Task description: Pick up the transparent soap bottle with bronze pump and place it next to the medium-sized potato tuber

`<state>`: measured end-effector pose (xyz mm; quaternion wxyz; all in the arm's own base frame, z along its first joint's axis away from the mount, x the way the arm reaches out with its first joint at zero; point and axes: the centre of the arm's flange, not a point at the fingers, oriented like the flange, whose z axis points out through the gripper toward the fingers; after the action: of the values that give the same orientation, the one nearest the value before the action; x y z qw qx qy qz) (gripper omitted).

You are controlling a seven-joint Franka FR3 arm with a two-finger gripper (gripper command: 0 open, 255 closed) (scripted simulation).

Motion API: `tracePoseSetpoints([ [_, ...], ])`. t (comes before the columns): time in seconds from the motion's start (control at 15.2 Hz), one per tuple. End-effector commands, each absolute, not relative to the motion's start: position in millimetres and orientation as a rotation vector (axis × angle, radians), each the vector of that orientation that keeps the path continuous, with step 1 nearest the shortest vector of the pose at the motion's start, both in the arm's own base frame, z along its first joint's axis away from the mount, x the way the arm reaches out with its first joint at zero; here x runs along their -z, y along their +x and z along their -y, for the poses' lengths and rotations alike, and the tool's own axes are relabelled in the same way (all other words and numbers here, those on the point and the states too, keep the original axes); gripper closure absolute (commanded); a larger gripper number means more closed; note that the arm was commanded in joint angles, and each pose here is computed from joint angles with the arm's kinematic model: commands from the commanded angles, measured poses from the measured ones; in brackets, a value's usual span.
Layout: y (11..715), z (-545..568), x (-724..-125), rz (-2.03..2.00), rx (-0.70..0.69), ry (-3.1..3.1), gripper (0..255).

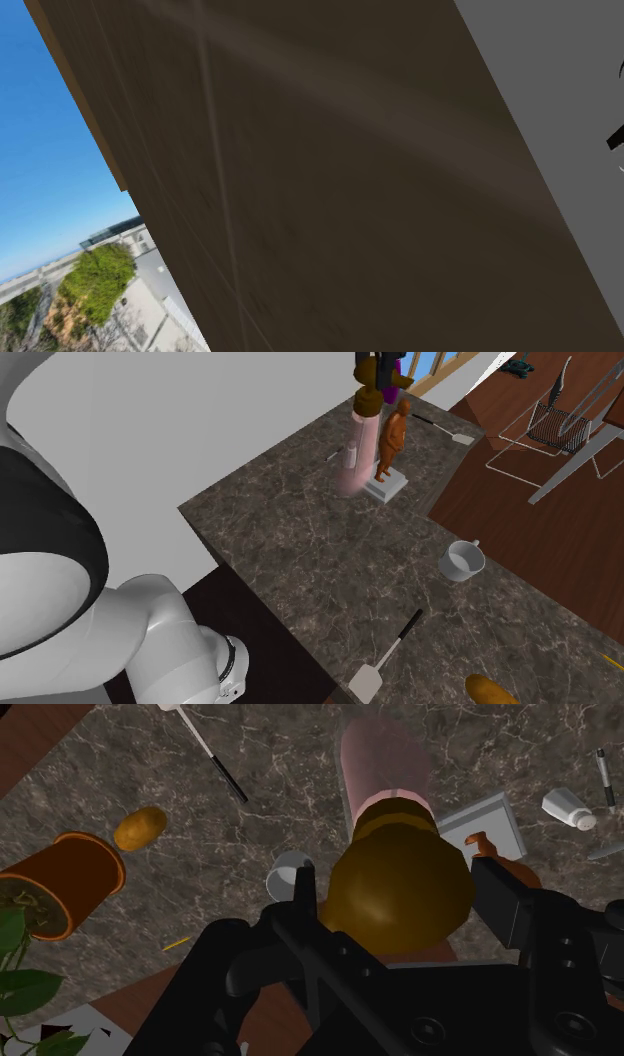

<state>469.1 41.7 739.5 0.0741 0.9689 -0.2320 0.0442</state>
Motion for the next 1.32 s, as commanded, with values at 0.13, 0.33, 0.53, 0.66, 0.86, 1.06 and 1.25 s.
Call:
tracePoseSetpoints([
  [0.13, 469, -41, -761, 0.696, -0.133, 2.908, 255],
  [0.33, 469, -41, -776, 0.696, -0.133, 2.908, 255],
  [0.53, 469, -41, -792, 0.696, -0.133, 2.908, 255],
  [0.66, 469, -41, -803, 0.696, -0.133, 2.908, 255],
  [0.86, 469, -41, -815, 0.696, -0.133, 2.908, 255],
  [1.06, 457, -4, -815, 0.696, -0.133, 2.908, 255],
  [1.25, 444, 34, -816, 0.696, -0.133, 2.908, 255],
])
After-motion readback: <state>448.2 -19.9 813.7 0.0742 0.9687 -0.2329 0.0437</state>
